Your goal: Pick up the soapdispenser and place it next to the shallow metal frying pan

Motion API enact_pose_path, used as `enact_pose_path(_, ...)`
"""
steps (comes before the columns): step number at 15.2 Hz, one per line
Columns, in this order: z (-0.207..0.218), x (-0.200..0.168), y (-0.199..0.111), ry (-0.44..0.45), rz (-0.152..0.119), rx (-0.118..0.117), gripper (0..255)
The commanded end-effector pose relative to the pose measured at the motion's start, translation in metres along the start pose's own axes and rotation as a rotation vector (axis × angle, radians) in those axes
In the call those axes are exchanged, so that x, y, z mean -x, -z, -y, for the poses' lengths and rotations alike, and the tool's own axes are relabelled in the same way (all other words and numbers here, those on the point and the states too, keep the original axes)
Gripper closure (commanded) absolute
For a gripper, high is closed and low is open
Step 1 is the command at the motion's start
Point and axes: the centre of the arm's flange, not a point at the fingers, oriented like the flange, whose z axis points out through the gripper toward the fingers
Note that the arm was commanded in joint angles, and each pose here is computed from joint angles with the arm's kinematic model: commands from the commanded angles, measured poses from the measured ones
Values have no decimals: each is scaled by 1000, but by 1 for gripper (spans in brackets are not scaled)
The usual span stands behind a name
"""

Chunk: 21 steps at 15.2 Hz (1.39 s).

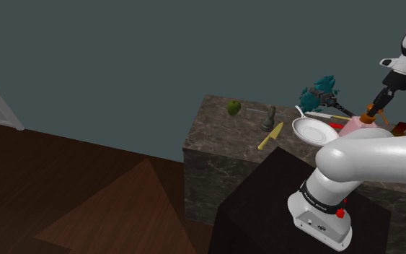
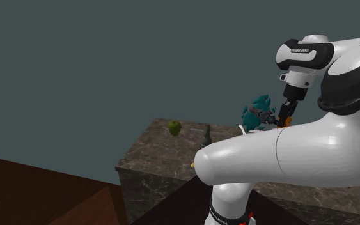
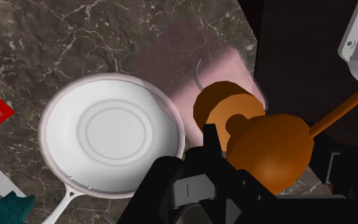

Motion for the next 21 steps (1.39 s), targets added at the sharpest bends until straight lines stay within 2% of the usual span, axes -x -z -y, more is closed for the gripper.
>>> enact_pose_path(1,-2,0,-11,0,0,0,255)
enact_pose_path(19,-17,5,-104,0,0,0,255)
enact_pose_path(21,-17,5,-107,0,0,0,255)
